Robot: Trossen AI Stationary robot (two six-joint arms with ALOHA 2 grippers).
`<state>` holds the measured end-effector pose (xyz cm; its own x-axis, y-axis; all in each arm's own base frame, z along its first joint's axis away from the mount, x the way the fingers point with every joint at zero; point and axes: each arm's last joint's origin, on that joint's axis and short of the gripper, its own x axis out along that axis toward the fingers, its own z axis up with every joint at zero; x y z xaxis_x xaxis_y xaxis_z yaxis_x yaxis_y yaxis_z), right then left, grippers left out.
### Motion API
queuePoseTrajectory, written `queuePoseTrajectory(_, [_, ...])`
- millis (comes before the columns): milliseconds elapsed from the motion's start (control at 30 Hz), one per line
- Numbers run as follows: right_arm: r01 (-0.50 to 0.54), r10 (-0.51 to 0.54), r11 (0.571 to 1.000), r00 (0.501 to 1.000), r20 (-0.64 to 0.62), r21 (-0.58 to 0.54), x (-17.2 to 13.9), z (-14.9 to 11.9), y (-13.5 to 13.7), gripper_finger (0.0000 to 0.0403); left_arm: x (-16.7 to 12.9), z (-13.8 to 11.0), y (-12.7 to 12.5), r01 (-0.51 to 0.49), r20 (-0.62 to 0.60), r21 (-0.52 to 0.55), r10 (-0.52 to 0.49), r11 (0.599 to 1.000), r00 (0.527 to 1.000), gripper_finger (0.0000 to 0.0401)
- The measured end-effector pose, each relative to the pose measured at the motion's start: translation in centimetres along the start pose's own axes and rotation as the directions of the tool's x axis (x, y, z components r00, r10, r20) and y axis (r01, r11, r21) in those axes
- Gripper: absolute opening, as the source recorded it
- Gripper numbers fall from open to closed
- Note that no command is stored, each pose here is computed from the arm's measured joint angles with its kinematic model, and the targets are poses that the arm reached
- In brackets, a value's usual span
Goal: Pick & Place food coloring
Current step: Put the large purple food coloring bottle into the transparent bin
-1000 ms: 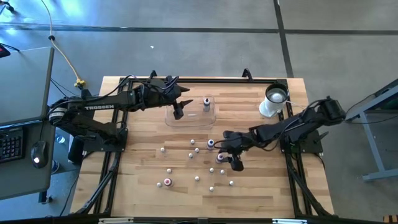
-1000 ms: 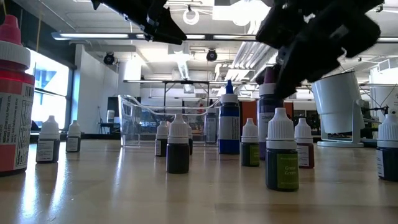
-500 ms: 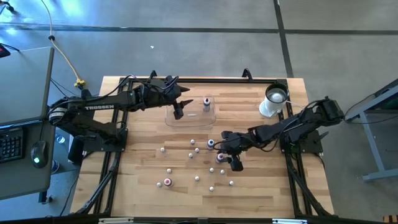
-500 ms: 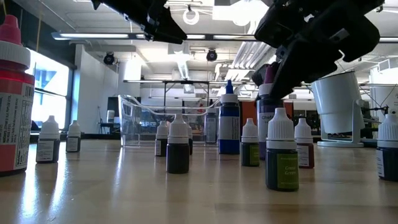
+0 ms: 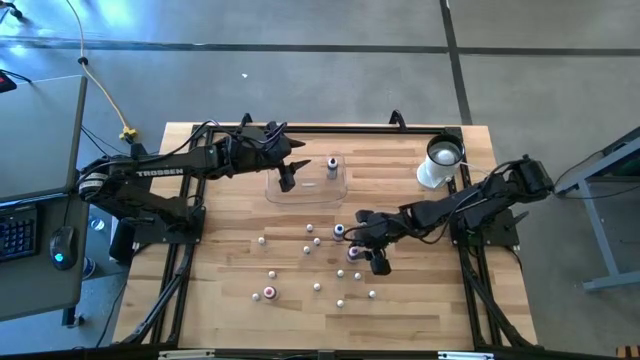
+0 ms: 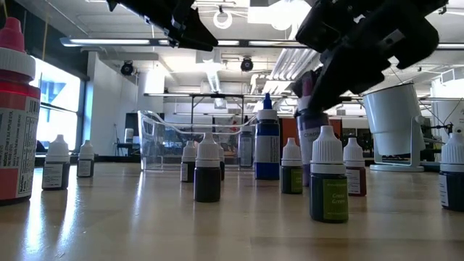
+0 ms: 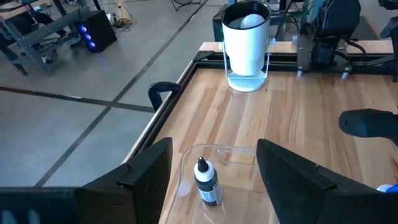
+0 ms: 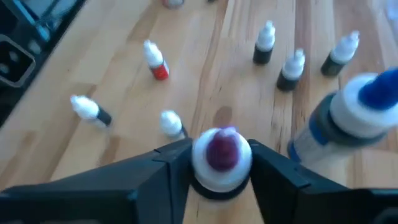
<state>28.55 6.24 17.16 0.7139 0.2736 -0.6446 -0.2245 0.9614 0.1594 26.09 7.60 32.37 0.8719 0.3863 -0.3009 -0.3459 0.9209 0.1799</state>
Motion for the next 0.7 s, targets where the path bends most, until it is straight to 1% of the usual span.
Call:
queuePoseTrajectory(133, [-0.040, 0.040, 0.999, 0.999, 0.013, 0.017, -0.1, 0.6, 0.0, 0.0122, 0.0, 0.1, 0.0, -0.005, 0.008, -0.001, 0.005, 1.000, 1.000, 0.0233])
queuePoseTrajectory(200, [-0.060, 0.060, 0.998, 0.997, 0.039, 0.023, -0.3, 1.6, 0.0, 0.0122, 0.0, 0.2, 0.0, -0.009, 0.018, -0.002, 0.009, 1.000, 1.000, 0.0233])
queuePoseTrajectory(367, [-0.051, 0.050, 0.999, 0.997, 0.057, 0.017, -1.1, 4.6, -0.3, 0.0122, 0.0, 0.3, 0.1, -0.011, 0.027, 0.019, 0.011, 1.000, 1.000, 0.0233])
queuePoseTrajectory(467, [0.023, -0.023, 1.000, 0.998, 0.063, -0.011, -2.2, 7.1, -0.9, 0.0122, 0.0, 0.3, 0.1, -0.012, 0.027, 0.032, 0.011, 0.999, 1.000, 0.0233])
queuePoseTrajectory(567, [0.145, -0.143, 0.989, 0.989, 0.045, -0.033, -3.9, 9.8, -1.7, 0.0123, 0.0, 0.3, 0.1, -0.015, 0.027, 0.033, 0.014, 0.999, 1.000, 0.0233])
queuePoseTrajectory(633, [0.235, -0.232, 0.970, 0.971, 0.050, -0.067, -5.2, 11.6, -2.2, 0.0125, -0.3, 0.4, 0.1, -0.015, 0.028, 0.033, 0.014, 0.999, 0.999, 0.0233])
queuePoseTrajectory(700, [0.348, -0.341, 0.930, 0.937, 0.075, -0.119, -6.6, 13.2, -2.9, 0.0126, -0.6, 0.6, 0.2, -0.018, 0.047, 0.038, 0.017, 0.999, 0.999, 0.0233])
